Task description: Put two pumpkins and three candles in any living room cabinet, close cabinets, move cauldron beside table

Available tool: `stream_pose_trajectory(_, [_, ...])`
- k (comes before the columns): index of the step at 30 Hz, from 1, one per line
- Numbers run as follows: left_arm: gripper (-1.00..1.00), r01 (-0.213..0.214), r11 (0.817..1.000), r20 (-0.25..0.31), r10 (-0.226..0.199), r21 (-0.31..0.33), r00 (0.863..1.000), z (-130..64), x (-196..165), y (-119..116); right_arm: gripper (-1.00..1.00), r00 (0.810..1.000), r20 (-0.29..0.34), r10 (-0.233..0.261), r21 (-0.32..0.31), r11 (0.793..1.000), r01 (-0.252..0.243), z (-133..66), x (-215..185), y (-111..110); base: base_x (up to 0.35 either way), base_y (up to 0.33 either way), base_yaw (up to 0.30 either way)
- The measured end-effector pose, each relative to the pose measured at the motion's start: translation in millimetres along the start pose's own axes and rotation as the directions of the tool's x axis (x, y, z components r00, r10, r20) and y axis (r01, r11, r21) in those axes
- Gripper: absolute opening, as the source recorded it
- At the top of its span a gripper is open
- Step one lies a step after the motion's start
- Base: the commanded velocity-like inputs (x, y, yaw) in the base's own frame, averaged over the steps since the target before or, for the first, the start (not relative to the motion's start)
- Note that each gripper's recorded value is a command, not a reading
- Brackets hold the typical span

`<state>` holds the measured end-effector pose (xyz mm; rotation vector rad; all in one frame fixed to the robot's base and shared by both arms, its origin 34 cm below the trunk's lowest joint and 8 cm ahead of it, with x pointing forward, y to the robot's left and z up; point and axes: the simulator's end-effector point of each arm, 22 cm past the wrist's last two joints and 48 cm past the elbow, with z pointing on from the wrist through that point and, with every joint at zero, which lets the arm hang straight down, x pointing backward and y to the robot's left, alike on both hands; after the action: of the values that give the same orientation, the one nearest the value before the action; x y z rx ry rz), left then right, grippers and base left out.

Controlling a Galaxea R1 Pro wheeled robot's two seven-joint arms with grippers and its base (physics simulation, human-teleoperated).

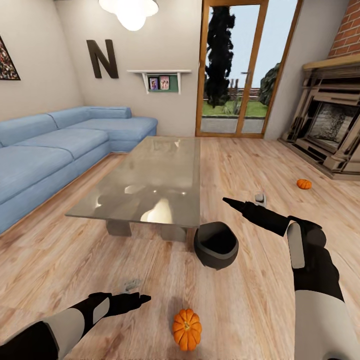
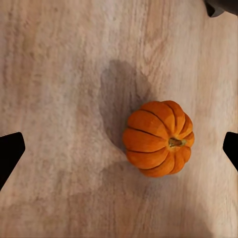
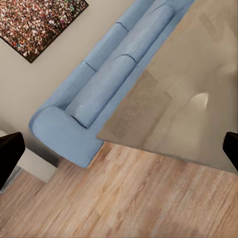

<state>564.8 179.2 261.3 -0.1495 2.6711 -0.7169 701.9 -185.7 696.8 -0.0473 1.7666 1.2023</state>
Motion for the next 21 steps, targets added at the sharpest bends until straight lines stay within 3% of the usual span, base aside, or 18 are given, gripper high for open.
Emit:
stream_pose_trajectory(8, [1.00,0.013,1.000,-0.029,-0.014,-0.006,0.999,10.3,13.1,7.7,1.00,1.000,-0.018,0.021,0.015,1.000,-0.021,5.8,12.4,-17.2,0.000,0.000,0.000])
stream_pose_trajectory(14, [1.00,0.024,1.000,-0.053,-0.024,-0.003,0.998,19.2,24.2,9.5,1.00,0.997,-0.078,-0.010,-0.001,1.000,0.010,22.9,32.5,-13.7,0.000,0.000,0.000])
stream_pose_trajectory(21, [1.00,0.035,0.999,-0.078,-0.034,0.001,0.996,27.9,35.7,13.3,1.00,0.995,-0.101,0.000,0.003,1.000,0.000,28.0,44.2,-24.0,0.000,0.000,0.000])
